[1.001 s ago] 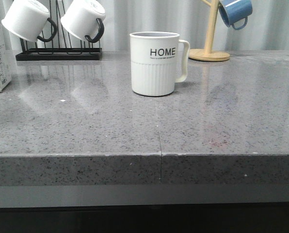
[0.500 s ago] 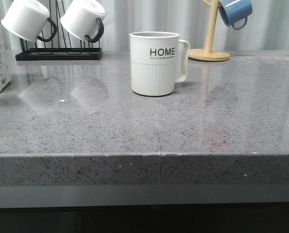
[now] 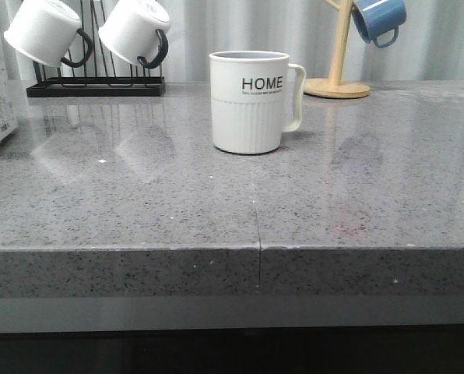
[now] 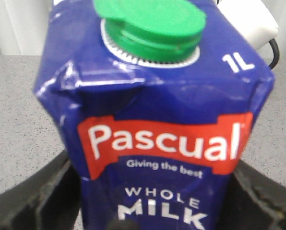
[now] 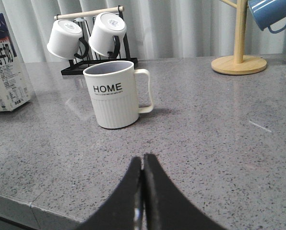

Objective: Place milk next to cup
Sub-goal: 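Carry the milk carton beside the mug and lower it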

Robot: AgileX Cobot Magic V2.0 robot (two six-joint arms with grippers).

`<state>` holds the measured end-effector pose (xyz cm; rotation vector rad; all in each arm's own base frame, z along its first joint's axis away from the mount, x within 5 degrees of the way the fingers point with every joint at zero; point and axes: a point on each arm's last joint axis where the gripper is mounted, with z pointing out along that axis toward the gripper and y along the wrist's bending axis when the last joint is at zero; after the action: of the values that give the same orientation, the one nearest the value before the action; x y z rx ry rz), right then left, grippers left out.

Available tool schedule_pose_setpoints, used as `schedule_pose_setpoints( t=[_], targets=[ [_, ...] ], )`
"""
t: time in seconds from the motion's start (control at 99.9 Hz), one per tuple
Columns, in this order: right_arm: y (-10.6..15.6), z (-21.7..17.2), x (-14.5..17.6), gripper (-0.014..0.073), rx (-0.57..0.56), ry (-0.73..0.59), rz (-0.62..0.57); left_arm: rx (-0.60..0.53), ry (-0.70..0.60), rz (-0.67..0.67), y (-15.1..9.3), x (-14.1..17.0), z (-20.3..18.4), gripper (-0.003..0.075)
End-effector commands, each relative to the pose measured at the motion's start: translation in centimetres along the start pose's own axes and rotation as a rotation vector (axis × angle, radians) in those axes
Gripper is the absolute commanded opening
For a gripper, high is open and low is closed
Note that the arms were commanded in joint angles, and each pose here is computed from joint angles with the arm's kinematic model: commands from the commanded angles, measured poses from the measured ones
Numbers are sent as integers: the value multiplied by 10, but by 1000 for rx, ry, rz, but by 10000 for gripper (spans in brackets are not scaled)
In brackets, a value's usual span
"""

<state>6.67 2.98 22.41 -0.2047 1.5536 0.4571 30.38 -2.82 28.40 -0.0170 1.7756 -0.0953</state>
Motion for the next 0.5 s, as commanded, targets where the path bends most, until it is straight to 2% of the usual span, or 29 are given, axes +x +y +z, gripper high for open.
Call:
schedule_pose_setpoints(
  t=[0.0, 0.22, 0.32, 0.49],
  targets=[
    [2, 0, -14, -25, -10, -87, -6, 4, -171, -27, -2, -34, -17, 193],
    [2, 0, -14, -25, -10, -87, -6, 86, -265, -2, -22, -55, -53, 193],
    [2, 0, -14, -25, -10, -87, -6, 155, -287, 66, -42, -58, -61, 192],
    [2, 0, -14, -25, -10, -87, -6, 261, -280, 47, -74, -56, -58, 192]
  ],
)
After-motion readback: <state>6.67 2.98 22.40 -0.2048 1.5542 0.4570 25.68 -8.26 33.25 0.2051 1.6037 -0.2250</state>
